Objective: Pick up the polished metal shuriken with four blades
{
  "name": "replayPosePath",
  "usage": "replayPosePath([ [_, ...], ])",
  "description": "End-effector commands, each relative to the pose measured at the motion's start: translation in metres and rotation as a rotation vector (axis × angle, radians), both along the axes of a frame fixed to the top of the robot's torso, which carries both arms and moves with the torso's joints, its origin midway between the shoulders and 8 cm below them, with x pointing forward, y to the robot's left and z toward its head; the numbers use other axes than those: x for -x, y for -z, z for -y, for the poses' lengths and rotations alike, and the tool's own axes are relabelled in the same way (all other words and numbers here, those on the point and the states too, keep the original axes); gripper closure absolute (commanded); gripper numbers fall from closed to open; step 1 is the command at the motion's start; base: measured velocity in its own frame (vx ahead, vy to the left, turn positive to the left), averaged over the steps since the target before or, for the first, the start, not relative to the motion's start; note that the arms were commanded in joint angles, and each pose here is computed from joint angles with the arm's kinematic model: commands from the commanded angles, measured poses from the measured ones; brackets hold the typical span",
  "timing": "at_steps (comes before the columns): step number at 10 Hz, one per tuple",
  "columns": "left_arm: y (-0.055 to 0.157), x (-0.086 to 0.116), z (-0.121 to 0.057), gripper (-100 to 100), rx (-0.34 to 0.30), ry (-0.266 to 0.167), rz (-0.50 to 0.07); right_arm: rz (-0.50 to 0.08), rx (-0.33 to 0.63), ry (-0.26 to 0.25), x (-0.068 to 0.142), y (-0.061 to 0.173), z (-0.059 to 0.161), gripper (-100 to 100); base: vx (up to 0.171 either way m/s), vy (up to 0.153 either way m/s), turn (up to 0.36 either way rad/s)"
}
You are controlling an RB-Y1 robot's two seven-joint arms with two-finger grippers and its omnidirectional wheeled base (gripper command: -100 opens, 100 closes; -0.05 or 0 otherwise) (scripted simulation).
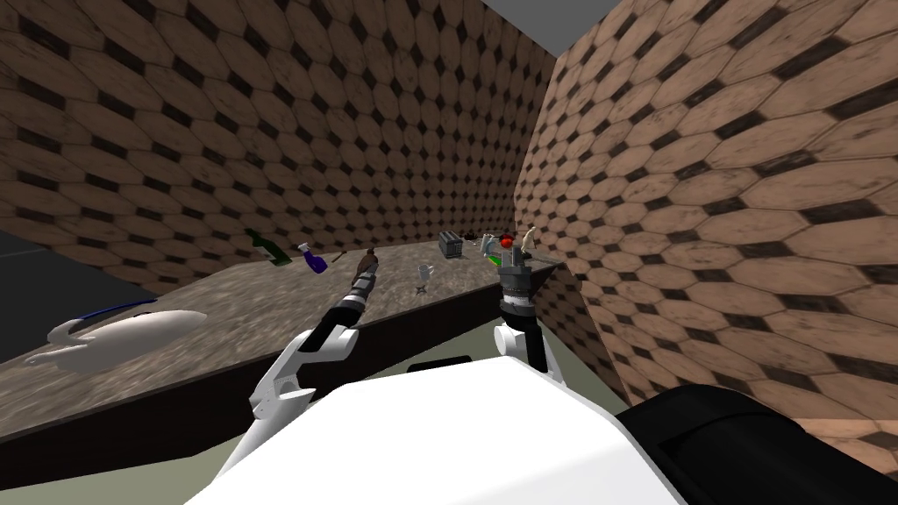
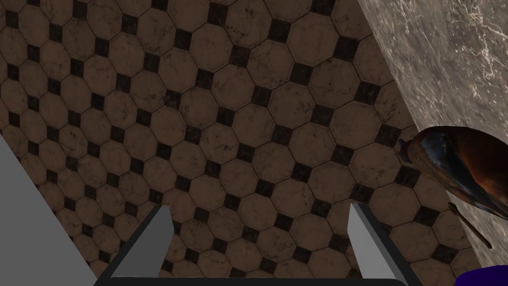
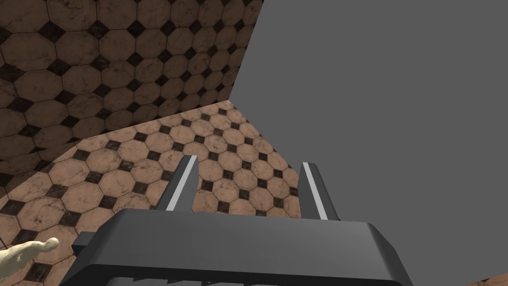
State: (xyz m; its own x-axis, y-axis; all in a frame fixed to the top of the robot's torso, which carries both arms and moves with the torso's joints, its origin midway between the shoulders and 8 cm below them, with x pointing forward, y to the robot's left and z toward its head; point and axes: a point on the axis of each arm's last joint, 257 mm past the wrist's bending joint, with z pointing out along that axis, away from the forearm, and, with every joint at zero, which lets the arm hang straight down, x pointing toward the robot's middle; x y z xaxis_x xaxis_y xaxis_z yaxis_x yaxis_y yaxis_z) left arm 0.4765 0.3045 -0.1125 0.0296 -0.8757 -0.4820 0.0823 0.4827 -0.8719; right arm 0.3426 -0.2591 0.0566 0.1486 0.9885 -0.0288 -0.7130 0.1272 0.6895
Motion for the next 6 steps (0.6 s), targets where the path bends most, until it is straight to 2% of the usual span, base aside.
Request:
replayPosePath([
  [1,0.005,-0.006,-0.008,-100,-0.024,-0.013,-0.037,0.0,0.0,0.0,0.0,0.0,0.0,0,0.001,-0.026,-0.045],
  [3,0.013,-0.006,-0.011,-100,-0.023,-0.023,-0.068,0.0,0.0,0.0,0.0,0.0,0.0,0,0.003,-0.02,-0.013],
  [6,0.028,-0.016,-0.027,-100,-0.066,-0.05,-0.153,0.0,0.0,0.0,0.0,0.0,0.0,0,0.004,-0.033,-0.047],
])
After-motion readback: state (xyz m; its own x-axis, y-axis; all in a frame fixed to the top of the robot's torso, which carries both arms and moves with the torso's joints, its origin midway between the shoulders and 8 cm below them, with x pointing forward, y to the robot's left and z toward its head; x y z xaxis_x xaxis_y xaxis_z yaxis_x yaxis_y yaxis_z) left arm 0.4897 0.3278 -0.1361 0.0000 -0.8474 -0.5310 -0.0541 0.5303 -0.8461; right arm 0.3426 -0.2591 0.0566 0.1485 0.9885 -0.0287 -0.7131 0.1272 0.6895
